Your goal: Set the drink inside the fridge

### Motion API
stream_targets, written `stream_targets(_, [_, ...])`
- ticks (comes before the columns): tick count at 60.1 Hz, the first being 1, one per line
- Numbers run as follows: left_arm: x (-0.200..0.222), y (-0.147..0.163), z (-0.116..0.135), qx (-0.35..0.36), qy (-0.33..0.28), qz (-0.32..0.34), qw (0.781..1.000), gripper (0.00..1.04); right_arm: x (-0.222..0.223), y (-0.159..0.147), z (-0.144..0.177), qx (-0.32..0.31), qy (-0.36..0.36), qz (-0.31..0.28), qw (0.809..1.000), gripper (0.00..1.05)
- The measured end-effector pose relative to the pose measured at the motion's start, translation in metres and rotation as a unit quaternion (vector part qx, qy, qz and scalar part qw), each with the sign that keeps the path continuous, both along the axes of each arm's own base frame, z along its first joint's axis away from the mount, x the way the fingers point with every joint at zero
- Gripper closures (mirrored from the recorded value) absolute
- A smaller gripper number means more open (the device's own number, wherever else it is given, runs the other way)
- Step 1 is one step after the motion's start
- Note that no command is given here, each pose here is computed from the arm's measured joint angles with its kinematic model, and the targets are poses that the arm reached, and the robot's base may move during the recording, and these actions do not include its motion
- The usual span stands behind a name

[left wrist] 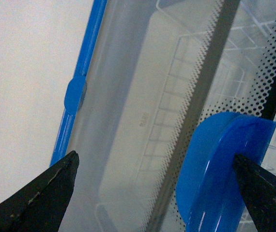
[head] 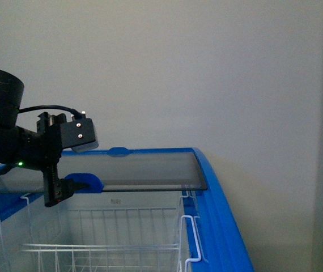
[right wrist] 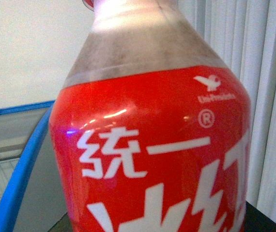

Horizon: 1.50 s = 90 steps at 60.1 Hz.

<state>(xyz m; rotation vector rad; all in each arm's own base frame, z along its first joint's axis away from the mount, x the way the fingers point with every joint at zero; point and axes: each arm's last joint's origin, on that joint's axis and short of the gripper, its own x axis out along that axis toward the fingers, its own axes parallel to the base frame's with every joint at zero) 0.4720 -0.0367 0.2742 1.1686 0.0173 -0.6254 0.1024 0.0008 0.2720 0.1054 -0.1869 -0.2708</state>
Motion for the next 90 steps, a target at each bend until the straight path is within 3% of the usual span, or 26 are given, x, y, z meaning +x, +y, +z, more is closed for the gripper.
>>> stream_targets(30, [0.022,-0.021,0.016,-0.016,-0.096,0.024,0.995,0.08,0.0,0.0,0.0,0.0,0.0,0.001,1.0,0.67])
stream_targets(45, [-0.015,-0.011,0.017,-0.136,-0.076,0.129,0.979,0.08,0.0,0.0,0.0,0.0,0.0,-0.001,1.0,0.67])
stream_targets(51, [-0.063,0.003,0.034,-0.261,-0.037,0.178,0.948,0.08,0.0,0.0,0.0,0.0,0.0,-0.001,1.0,0.67])
stream_targets(56, [-0.123,0.014,0.041,-0.366,0.013,0.206,0.908,0.08,0.0,0.0,0.0,0.0,0.0,-0.001,1.0,0.67])
stream_targets(64, [-0.23,0.018,0.008,-0.45,0.131,0.239,0.85,0.08,0.0,0.0,0.0,0.0,0.0,-0.001,1.0,0.67])
stream_targets(73, [-0.308,0.036,-0.021,-0.533,-0.021,0.289,0.795,0.4,0.0,0.0,0.0,0.0,0.0,-0.002,1.0,0.67])
stream_targets(81, [-0.317,0.036,-0.038,-0.538,-0.013,0.287,0.793,0.58,0.001,-0.003,0.008,-0.022,0.109,0.069,0.991,0.67])
stream_targets(85, [-0.321,0.036,-0.052,-0.535,-0.001,0.293,0.793,0.7,0.005,-0.003,0.009,-0.037,0.182,0.132,0.974,0.67])
stream_targets(90, [-0.327,0.036,-0.062,-0.537,-0.003,0.294,0.791,0.88,0.026,-0.006,0.02,-0.083,0.195,0.172,0.962,0.67])
